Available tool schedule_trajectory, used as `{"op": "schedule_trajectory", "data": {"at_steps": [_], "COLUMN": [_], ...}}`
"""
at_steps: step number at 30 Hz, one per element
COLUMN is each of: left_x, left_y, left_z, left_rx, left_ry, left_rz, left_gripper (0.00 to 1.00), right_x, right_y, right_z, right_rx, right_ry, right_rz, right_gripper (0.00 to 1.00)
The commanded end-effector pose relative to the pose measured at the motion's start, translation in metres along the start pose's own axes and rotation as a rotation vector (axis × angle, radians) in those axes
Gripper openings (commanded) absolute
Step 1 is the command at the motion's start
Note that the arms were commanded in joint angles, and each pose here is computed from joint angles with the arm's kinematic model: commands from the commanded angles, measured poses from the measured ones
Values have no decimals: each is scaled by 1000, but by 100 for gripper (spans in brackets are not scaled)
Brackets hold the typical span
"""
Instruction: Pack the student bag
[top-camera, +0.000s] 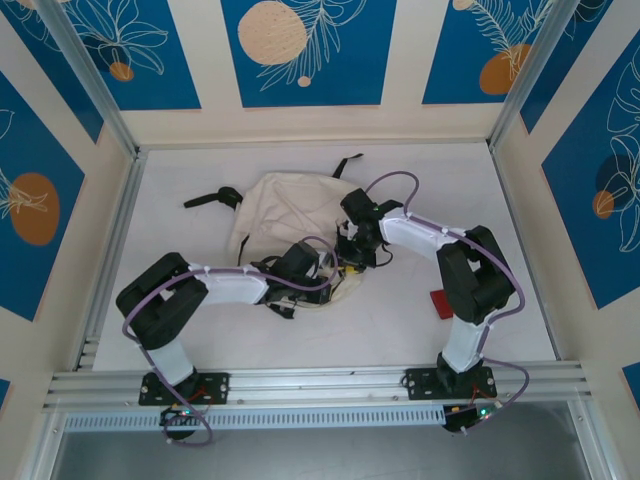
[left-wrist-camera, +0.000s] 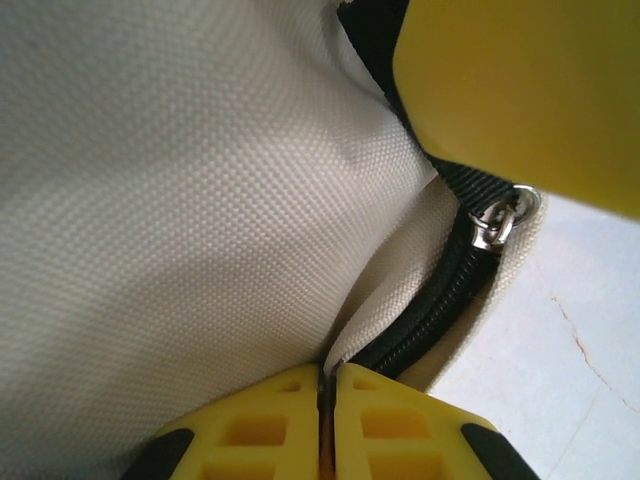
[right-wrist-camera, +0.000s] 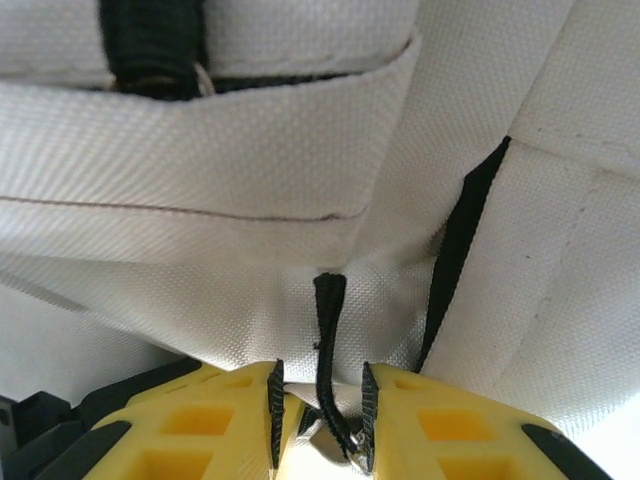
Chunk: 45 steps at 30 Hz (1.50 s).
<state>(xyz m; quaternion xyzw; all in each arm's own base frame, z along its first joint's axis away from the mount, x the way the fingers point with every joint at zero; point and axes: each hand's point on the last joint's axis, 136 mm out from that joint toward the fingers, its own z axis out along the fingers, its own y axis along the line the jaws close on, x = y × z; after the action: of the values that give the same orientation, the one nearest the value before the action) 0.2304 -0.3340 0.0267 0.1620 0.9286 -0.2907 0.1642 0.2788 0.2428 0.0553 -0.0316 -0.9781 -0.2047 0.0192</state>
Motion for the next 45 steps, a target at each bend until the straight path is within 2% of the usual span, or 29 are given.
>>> {"op": "schedule_trajectory", "data": {"at_steps": [1, 9, 15, 19, 25, 32, 45], "left_x": [45, 47, 54, 67, 93, 97, 100], "left_y": [30, 32, 36, 42, 57, 59, 58], "left_z": [1, 0, -2, -5, -10, -13, -10], "left_rx": [-118, -124, -138, -162, -214, -221, -214], "left_ry": [128, 129, 156, 211, 308, 322, 341], "left_rz": [-34, -39, -44, -43, -55, -52, -48], "left_gripper": [8, 6, 5, 4, 4, 4, 3], "right_x": [9, 10, 1, -17, -48, -65, -96], "right_y": [-10, -21, -21, -20, -20, -16, -53], "right_z": [14, 26, 23, 12, -5, -15, -41], "right_rx": [34, 77, 91, 102, 87, 66, 220], "right_ry": [48, 60, 1, -102, -248, -309, -471], "right_rz": [0, 0, -10, -13, 16, 13, 114], "right_gripper": [30, 28, 8, 0, 0, 0, 0]}}
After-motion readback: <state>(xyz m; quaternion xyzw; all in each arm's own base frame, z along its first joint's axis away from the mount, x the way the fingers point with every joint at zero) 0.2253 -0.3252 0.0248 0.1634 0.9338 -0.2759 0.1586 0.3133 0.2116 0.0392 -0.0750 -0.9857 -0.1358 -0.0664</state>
